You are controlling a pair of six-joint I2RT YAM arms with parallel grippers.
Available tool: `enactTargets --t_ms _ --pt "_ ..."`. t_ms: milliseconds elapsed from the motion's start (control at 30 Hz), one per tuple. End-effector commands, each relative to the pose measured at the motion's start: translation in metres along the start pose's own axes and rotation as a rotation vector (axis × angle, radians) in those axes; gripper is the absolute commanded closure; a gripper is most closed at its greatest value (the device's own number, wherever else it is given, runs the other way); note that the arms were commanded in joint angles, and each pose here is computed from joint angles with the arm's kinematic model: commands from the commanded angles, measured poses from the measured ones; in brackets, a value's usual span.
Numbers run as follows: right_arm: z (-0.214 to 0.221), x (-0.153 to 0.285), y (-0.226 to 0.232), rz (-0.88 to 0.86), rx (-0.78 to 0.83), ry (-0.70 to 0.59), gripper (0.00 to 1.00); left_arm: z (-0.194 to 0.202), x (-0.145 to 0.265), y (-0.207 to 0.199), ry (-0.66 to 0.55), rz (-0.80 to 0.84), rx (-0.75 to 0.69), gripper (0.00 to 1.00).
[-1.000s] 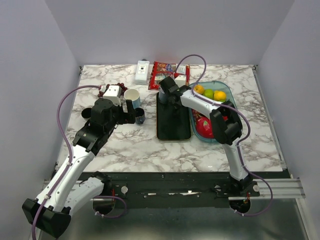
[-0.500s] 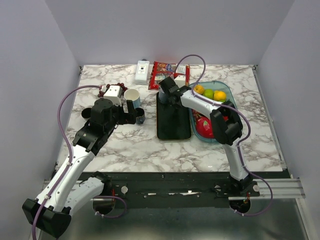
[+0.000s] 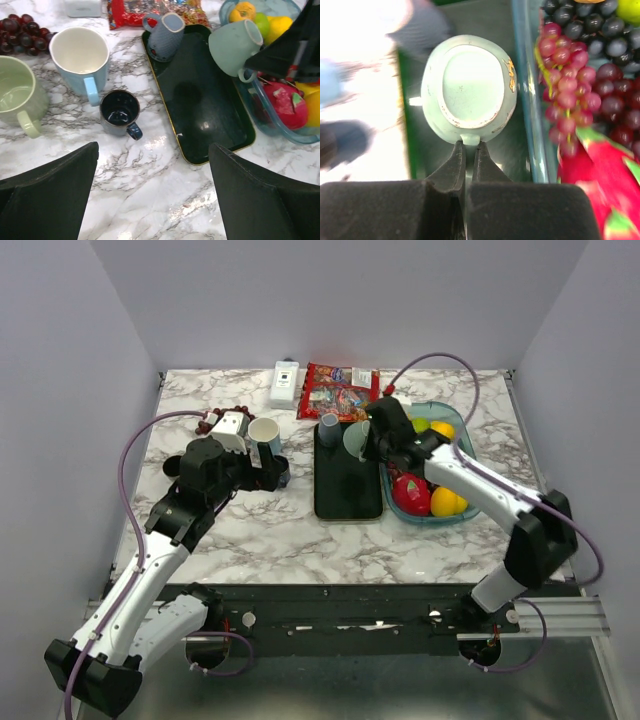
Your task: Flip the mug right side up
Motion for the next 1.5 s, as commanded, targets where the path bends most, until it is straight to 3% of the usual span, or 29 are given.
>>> enactTargets --t_ms 0,133,233,300,333,367,467,600,767,967,1267,1467 --pt "-0.016 0.06 -0.001 -0.287 -0.092 -0.127 1.0 -0.004 0.004 -0.013 0.0 0.139 0.038 0.01" --pt "-0.019 0.112 -0.001 -0.584 -0.114 -0.235 1.0 -0.012 0.013 -0.033 0.009 0.314 0.101 0.01" --pt "-0.019 0.153 -0.006 -0.788 -0.139 -0.338 0.99 -0.014 0.023 -0.053 0.025 0.57 0.12 0.01" --pt "-0.019 0.178 -0.01 -0.889 -0.17 -0.389 1.0 -0.005 0.031 -0.064 0.103 0.748 0.171 0.01" --pt "-0.02 0.187 -0.01 -0.969 -0.166 -0.434 0.99 -0.013 0.036 -0.072 0.045 0.836 0.155 0.01" --pt "-0.019 0.194 -0.009 -1.02 -0.185 -0.439 1.0 -0.006 0.038 -0.077 0.082 0.881 0.214 0.01" --pt "-0.016 0.215 -0.011 -1.172 -0.209 -0.486 0.99 -0.004 0.048 -0.096 0.044 0.98 0.226 0.01" --pt "-0.016 0.231 -0.012 -1.264 -0.239 -0.531 0.99 -0.001 0.053 -0.118 0.055 1.03 0.267 0.01" --pt "-0.018 0.242 -0.012 -1.348 -0.27 -0.573 0.99 0.0 0.052 -0.134 -0.047 1.035 0.389 0.02" --pt "-0.019 0.247 -0.009 -1.407 -0.318 -0.588 0.99 -0.005 0.053 -0.157 -0.147 1.051 0.393 0.02" --pt "-0.016 0.249 -0.01 -1.388 -0.392 -0.616 0.99 -0.017 0.042 -0.166 -0.29 0.866 0.441 0.11" --pt "-0.013 0.245 -0.011 -1.353 -0.395 -0.622 0.99 -0.021 0.04 -0.169 -0.323 0.843 0.479 0.25"
Point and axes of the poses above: each gripper's point midway between its finger pads, its own x axis back along the fingers, its own y axis along the line the jaws close on, z = x × y, the point moved 10 cm from there along x, back along the fingers, and after that the axes turned 11 degrees about x, right-handed, at the moved point
